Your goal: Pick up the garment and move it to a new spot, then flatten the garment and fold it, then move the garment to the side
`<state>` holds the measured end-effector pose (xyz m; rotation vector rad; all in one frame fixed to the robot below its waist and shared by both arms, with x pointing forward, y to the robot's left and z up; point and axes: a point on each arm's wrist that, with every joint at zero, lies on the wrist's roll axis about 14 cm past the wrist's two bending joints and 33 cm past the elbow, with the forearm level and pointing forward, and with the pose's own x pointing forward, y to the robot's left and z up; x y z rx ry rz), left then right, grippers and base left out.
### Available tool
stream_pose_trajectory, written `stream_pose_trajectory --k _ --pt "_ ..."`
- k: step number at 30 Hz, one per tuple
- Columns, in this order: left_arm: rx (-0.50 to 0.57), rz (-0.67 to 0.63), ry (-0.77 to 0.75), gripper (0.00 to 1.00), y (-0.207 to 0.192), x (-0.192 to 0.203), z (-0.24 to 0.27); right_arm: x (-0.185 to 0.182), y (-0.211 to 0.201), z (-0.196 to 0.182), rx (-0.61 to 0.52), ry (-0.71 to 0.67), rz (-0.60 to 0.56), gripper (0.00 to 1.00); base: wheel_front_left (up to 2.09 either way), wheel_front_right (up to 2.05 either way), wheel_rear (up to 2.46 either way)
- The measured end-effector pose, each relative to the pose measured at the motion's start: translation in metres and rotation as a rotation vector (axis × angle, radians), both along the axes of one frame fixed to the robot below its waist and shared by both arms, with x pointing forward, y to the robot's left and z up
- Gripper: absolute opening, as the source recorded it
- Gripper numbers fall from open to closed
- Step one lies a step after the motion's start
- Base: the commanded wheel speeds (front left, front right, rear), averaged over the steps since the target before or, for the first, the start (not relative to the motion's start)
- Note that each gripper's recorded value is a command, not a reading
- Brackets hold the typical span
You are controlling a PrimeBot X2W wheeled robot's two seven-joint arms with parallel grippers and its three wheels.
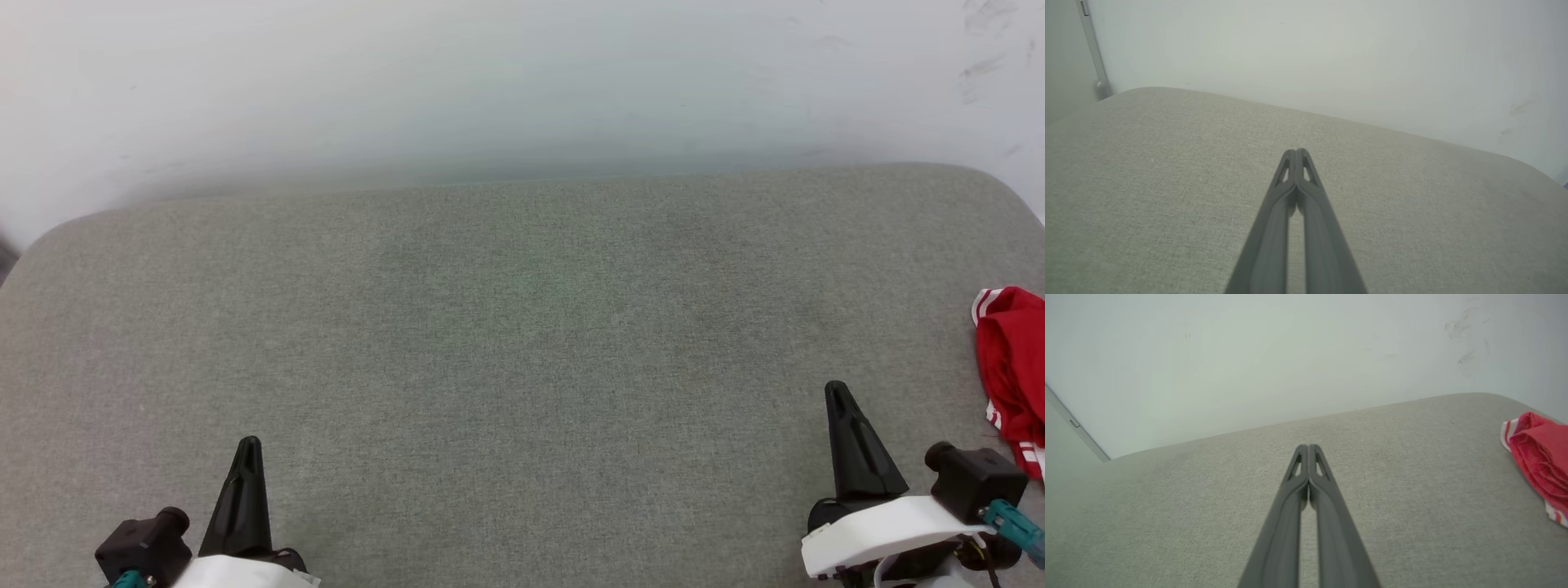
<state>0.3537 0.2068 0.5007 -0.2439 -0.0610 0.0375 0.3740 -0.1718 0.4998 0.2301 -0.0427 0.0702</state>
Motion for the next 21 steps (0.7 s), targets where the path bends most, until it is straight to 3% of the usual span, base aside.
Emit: stream_pose_trajectory --k 21 --pt "-0.359 0.028 0.034 0.00 0.005 0.009 -0.007 0.001 -0.015 -0.008 0.361 0.068 -0.060 0.00 0.00 0.00 0.00"
